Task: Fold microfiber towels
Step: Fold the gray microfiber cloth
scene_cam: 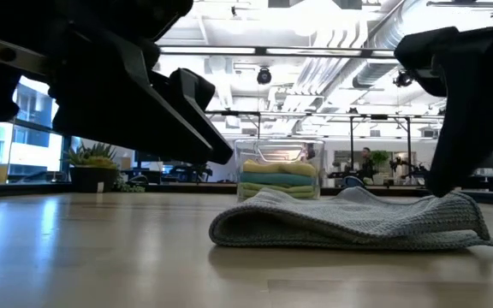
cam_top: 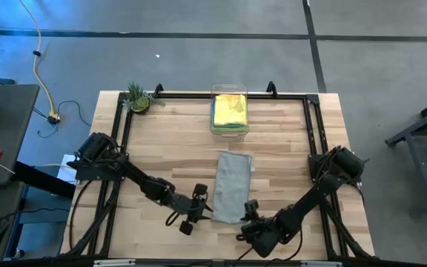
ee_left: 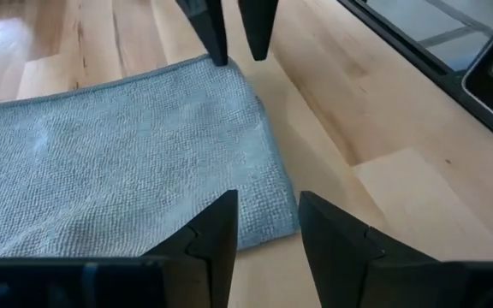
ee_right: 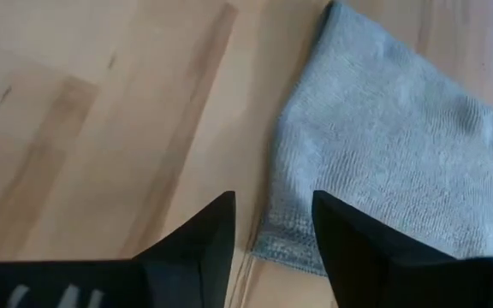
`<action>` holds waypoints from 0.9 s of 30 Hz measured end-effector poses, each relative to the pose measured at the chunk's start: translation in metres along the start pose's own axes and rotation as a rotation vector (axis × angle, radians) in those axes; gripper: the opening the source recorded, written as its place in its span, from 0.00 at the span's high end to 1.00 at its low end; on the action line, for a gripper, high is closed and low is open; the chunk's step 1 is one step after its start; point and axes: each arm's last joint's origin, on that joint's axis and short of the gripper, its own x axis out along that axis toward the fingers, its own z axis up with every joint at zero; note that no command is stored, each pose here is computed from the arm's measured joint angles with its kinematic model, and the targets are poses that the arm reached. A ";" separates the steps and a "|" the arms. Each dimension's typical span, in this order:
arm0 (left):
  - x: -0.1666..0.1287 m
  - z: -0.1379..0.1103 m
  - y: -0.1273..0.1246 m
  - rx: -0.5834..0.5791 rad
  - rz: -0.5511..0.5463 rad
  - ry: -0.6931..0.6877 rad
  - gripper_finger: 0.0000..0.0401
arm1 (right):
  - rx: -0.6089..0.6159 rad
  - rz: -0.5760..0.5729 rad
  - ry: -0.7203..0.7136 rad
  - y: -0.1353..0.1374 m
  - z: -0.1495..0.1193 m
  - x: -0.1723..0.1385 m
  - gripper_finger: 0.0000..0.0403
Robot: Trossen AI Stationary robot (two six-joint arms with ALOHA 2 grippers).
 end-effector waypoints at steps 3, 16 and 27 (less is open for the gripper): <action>0.000 0.000 0.002 -0.002 0.004 0.001 0.71 | 0.017 -0.008 0.016 -0.003 -0.001 0.001 0.67; 0.001 -0.001 0.004 0.014 0.009 0.009 0.71 | -0.007 0.015 0.113 -0.012 -0.007 0.005 0.98; 0.001 -0.003 0.004 0.018 0.007 0.031 0.71 | -0.007 0.056 0.128 -0.017 -0.005 -0.014 0.99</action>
